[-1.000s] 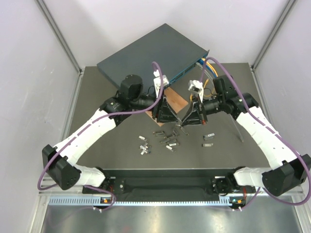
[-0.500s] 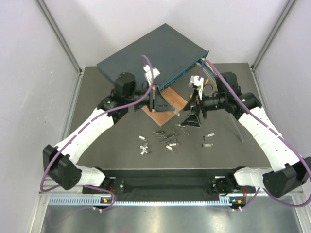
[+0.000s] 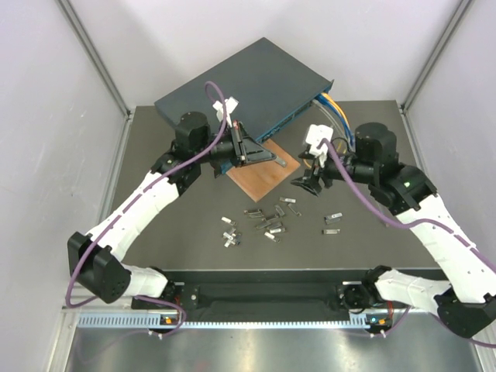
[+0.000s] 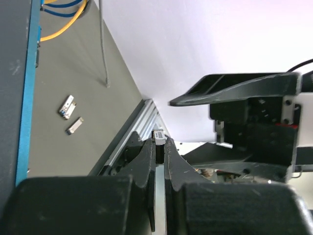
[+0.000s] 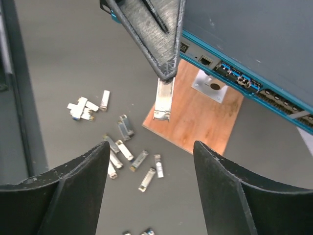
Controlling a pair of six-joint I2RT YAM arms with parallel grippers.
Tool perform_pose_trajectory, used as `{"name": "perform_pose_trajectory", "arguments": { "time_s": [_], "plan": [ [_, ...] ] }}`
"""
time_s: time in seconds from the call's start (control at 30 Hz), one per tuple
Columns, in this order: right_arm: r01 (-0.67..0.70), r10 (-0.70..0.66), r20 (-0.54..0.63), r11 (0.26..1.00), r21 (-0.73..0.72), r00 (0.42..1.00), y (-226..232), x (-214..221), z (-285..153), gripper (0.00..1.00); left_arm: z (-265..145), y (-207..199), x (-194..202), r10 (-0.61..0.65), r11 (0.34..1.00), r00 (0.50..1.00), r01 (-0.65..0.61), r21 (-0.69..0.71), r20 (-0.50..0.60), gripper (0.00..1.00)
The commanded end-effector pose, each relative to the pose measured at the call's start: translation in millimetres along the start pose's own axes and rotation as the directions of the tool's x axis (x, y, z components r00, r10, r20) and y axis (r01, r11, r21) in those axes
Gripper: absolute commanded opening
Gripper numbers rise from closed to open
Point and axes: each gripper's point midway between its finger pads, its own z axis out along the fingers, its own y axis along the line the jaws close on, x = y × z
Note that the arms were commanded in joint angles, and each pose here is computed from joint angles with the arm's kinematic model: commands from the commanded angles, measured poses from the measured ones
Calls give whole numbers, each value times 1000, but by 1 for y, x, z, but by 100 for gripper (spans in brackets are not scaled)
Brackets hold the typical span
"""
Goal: Insert the plug into the switch port
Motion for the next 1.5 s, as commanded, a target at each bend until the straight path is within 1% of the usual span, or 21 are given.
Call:
{"name": "perform_pose_trajectory", "arguments": {
  "time_s": [0.0,0.17,0.33,0.57,0.67,0.7,0.77,0.8,0.83,0.93,0.97,1.03,1.07,1.13,1.17,1.27,1.3,1.37,1.4,1.43,1.47],
  "plan": [
    [108,-110,18,990,94,994,-19,-23,2,67,2,-29,-21,11,997,998,-16,75,67,0],
    [122,-125,18,985,123,992,-27,-29,12,61,4,-36,-21,20,995,998,-26,95,67,0],
    [98,-103,34,987,128,994,-30,-35,19,58,6,-40,-18,24,993,998,-31,115,56,0],
    [90,-94,41,991,104,995,-27,-38,25,48,8,-43,-16,20,991,999,-27,134,50,0],
    [96,-100,36,990,100,994,-27,-37,27,37,8,-41,-15,14,991,999,-20,133,48,0],
    [102,-106,35,990,97,994,-27,-37,27,27,7,-42,-16,14,991,999,-21,134,51,0],
    [105,-108,31,990,92,994,-26,-36,28,19,7,-42,-15,12,991,999,-19,136,50,0],
    [108,-111,27,990,87,993,-24,-35,29,5,7,-43,-15,12,990,999,-19,138,51,0],
    [107,-110,25,991,85,994,-24,-34,29,0,8,-42,-15,9,990,999,-16,139,51,0],
    [106,-108,16,991,87,994,-23,-31,27,0,6,-49,-20,35,987,997,-45,157,67,14],
    [103,-104,12,990,92,995,-23,-29,27,0,5,-51,-22,49,985,996,-61,160,77,34],
    [81,-82,0,990,115,997,-25,-25,24,0,-1,-62,-37,117,976,986,-137,167,122,49],
    [66,-66,-11,990,124,998,-25,-19,24,0,-4,-67,-44,145,972,979,-168,166,143,63],
    [15,-11,-24,987,160,1000,-28,-11,21,0,-16,-79,-67,226,957,950,-258,135,216,75],
    [-8,15,-39,986,167,999,-28,-3,21,0,-23,-82,-79,249,952,933,-285,108,259,85],
    [-81,92,-53,978,190,994,-28,10,19,0,-51,-94,-117,309,935,868,-352,41,389,97],
    [-118,132,-60,974,194,989,-28,14,19,0,-69,-96,-131,328,929,837,-369,8,438,99],
    [-170,188,-79,966,196,979,-26,21,22,0,-94,-99,-144,339,928,795,-370,-42,503,99],
    [-192,217,-104,959,206,971,-27,29,24,0,-111,-86,-157,325,939,775,-332,-89,541,99],
    [-210,238,-114,954,212,965,-28,32,26,0,-124,-81,-161,322,942,759,-317,-111,566,99],
    [-233,263,-112,946,225,958,-30,32,26,0,-143,-89,-159,327,939,730,-319,-124,601,99]
  ]
}}
